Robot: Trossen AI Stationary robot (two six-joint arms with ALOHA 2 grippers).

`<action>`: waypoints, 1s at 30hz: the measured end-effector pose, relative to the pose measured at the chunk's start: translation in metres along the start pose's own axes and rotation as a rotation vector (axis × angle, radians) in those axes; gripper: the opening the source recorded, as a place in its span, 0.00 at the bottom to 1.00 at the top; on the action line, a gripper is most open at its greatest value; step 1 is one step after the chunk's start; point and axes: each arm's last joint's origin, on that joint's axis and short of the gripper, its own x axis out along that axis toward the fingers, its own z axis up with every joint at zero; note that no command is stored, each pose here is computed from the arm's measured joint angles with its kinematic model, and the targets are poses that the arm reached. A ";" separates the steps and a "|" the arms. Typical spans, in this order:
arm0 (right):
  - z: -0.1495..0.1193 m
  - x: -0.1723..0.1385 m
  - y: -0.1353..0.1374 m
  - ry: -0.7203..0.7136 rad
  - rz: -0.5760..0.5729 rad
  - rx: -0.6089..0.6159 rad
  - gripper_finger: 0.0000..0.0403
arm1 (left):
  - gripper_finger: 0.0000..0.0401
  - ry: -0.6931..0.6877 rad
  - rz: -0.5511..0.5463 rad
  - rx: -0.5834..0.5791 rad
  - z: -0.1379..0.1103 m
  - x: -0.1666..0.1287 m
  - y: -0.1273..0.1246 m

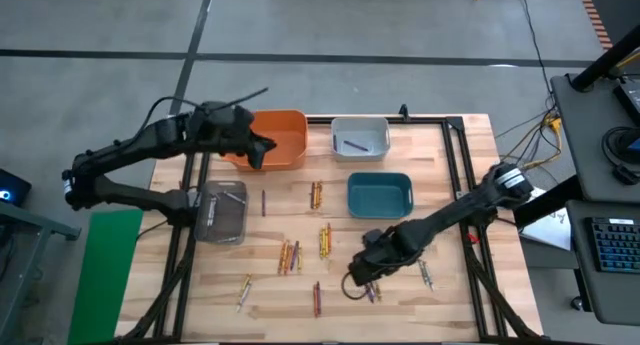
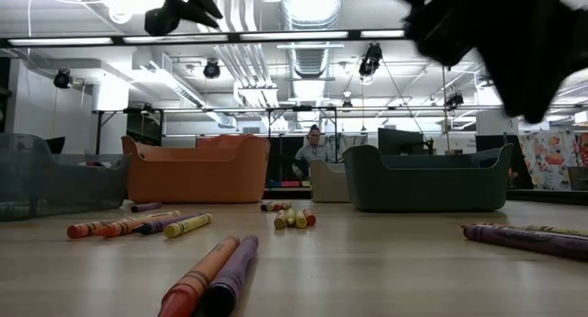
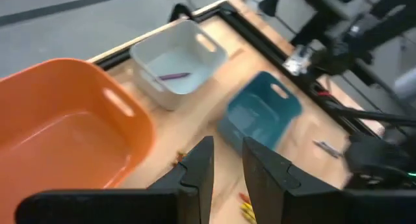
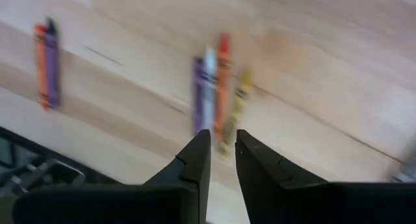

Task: Sort crayons
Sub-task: Put the orange crayon into the blue bin

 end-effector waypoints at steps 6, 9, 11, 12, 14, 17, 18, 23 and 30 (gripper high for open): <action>0.016 0.028 0.015 -0.020 0.070 0.067 0.16 | 0.16 0.023 -0.105 0.068 -0.013 -0.012 -0.021; 0.024 0.039 0.016 -0.032 0.048 0.086 0.16 | 0.16 0.032 -0.141 0.102 -0.017 -0.015 -0.028; 0.028 0.044 0.017 -0.035 0.034 0.096 0.17 | 0.16 0.035 -0.156 0.111 -0.019 -0.017 -0.030; 0.030 0.046 0.016 -0.036 0.025 0.102 0.18 | 0.16 0.037 -0.164 0.116 -0.020 -0.018 -0.032; 0.033 0.046 0.015 -0.039 0.013 0.111 0.20 | 0.16 0.033 -0.180 0.130 -0.021 -0.022 -0.034; 0.036 0.042 0.013 -0.040 -0.027 0.131 0.25 | 0.16 0.025 -0.202 0.157 -0.022 -0.026 -0.036; 0.037 0.041 0.011 -0.044 -0.047 0.137 0.27 | 0.16 0.023 -0.204 0.165 -0.022 -0.027 -0.036; 0.039 0.037 0.008 -0.049 -0.077 0.118 0.34 | 0.16 0.007 -0.212 0.198 -0.022 -0.031 -0.035; 0.040 0.049 0.007 -0.041 -0.108 0.130 0.35 | 0.16 0.003 -0.214 0.215 -0.022 -0.033 -0.034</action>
